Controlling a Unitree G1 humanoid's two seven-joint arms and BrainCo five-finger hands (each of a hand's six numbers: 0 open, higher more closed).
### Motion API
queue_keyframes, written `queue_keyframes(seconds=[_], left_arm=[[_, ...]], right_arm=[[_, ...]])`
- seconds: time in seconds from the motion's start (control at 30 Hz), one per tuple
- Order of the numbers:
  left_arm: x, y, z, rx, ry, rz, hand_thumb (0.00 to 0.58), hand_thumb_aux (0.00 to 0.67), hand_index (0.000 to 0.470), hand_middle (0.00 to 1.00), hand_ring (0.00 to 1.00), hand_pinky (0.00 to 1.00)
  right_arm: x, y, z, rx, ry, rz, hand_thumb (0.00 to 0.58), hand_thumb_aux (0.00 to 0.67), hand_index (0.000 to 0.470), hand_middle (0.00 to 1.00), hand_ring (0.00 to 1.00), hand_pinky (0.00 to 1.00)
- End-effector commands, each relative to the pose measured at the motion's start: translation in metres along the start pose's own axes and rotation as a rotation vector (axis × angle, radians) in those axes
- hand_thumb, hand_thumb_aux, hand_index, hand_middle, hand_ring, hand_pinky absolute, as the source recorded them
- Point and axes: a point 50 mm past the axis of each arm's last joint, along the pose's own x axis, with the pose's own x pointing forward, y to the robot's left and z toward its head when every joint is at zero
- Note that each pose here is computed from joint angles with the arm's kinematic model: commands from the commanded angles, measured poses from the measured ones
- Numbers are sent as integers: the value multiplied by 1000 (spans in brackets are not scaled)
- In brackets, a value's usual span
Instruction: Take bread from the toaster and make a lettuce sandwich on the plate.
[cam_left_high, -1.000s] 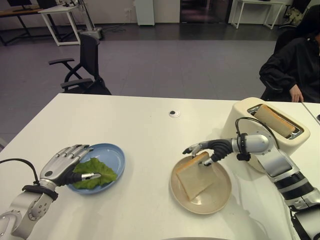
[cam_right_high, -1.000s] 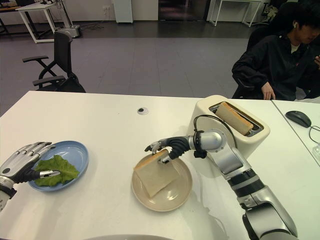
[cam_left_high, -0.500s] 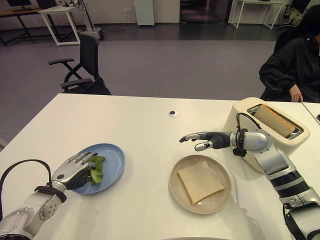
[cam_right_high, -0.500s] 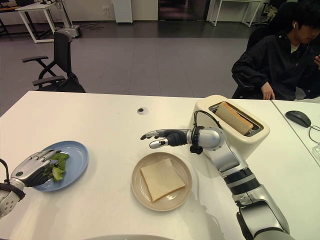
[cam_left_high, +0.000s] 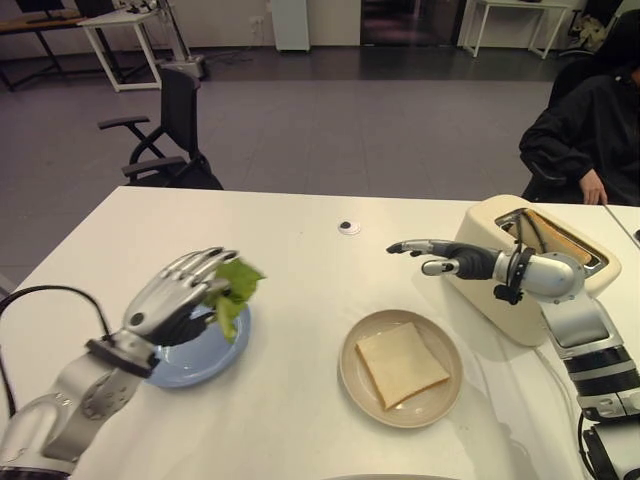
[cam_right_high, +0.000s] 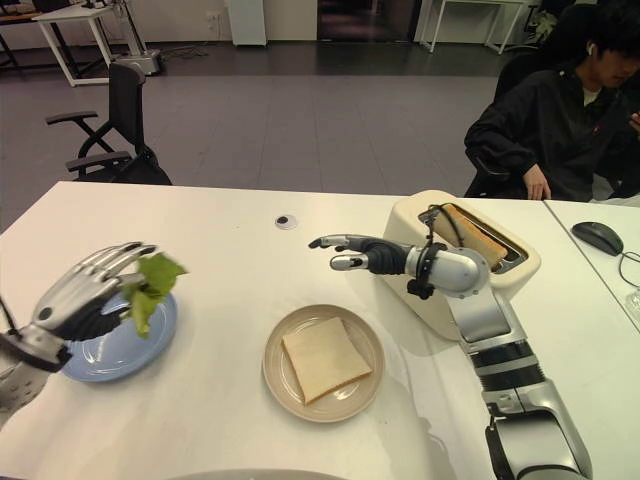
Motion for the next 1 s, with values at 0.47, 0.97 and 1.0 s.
queue_keyframes(seconds=[0.47,0.97,1.0], left_arm=[[83,-103,109,-118,-271,-197,578,631,442,0,0,0],[65,-81,106,-94,-306,-199,0,0,0,0,0,0],[65,-76,105,-116,-300,-178,0,0,0,0,0,0]], right_arm=[[-4,9,-7,16,-6,-10,0,0,0,0,0,0],[-15,-14,3,-201,-1,-230,0,0,0,0,0,0],[-26,-27,10,-257,-7,-344,0,0,0,0,0,0]])
